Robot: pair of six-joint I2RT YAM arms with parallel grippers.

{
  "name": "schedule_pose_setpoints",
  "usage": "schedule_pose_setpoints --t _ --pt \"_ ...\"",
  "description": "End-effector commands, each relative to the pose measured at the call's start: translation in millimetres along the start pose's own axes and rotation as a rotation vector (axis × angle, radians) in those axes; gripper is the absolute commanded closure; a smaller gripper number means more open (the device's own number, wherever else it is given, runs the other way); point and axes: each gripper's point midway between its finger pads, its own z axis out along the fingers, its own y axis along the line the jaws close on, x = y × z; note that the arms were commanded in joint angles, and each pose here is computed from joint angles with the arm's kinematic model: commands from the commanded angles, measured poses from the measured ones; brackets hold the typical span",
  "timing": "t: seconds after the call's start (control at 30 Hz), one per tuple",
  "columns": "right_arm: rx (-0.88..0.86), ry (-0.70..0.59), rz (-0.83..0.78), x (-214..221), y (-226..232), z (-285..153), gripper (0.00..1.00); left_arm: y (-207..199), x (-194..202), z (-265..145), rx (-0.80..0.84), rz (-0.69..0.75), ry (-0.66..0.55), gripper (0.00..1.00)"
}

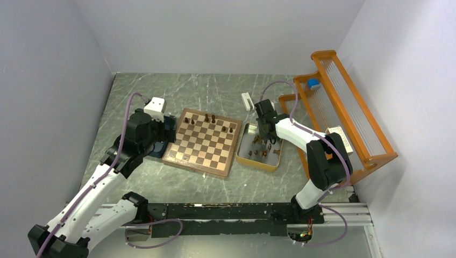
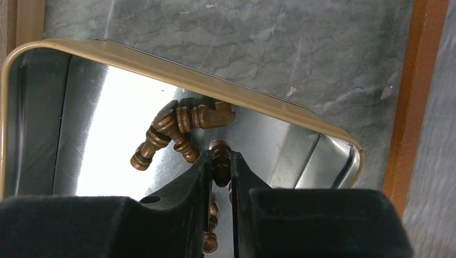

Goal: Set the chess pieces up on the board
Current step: Pick up the chess piece from the storage box.

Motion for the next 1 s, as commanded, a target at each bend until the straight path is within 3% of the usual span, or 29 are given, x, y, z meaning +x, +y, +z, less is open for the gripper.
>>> schedule_pose_setpoints --t 0.0,0.53,0.97 --pt "0.004 -0.007 0.004 -4 -3 -2 0.85 -5 -11 0 0.024 -0.001 -0.044 0.07" --pt "-0.058 -0.096 0.04 -46 8 -49 0.9 -4 -11 0 0.023 -0.002 -0.044 0.07" --pt "-0.191 -0.253 -0.053 -118 91 -82 0.9 -4 -10 1 0.021 0.001 -0.039 0.07"
